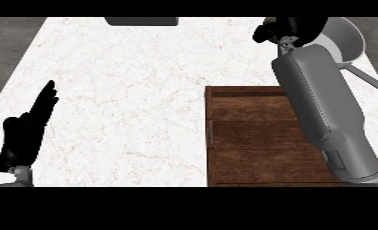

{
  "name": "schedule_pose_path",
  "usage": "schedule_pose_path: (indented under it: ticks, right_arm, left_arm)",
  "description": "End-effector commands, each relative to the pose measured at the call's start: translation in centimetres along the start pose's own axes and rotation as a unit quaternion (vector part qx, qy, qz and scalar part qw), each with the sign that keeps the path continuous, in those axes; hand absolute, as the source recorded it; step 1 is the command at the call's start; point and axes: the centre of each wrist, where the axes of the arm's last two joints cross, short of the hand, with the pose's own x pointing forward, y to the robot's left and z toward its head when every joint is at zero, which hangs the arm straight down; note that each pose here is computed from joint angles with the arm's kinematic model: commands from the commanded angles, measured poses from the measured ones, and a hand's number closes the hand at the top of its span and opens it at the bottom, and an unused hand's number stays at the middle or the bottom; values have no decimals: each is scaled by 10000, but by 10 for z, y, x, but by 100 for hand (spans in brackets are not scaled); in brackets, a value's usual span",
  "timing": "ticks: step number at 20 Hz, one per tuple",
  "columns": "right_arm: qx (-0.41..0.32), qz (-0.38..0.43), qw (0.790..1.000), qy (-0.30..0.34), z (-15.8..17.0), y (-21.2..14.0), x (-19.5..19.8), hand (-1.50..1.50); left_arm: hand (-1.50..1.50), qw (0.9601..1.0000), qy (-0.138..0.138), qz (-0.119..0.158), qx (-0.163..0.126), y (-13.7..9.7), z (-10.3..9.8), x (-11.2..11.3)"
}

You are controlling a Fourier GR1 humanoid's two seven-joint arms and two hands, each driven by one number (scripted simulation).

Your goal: Pick the squash from the tray and place it in the pot

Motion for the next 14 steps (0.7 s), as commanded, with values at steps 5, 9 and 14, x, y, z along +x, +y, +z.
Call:
schedule_pose_path:
  ticks: [5, 9, 14]
  right_arm:
    - [-705, -862, 9936, 197, -42, -17, -37, 150]
    - [-872, -861, 9920, 289, -69, -19, -66, 150]
    - [-799, -1015, 9911, 325, -99, -26, -100, 150]
  left_arm:
    - [0, 10000, -47, -59, 35, 8, 3, -14]
    - [0, 10000, -48, 29, 75, -6, -1, 9]
    - [0, 10000, -64, -18, 37, 10, -10, -4]
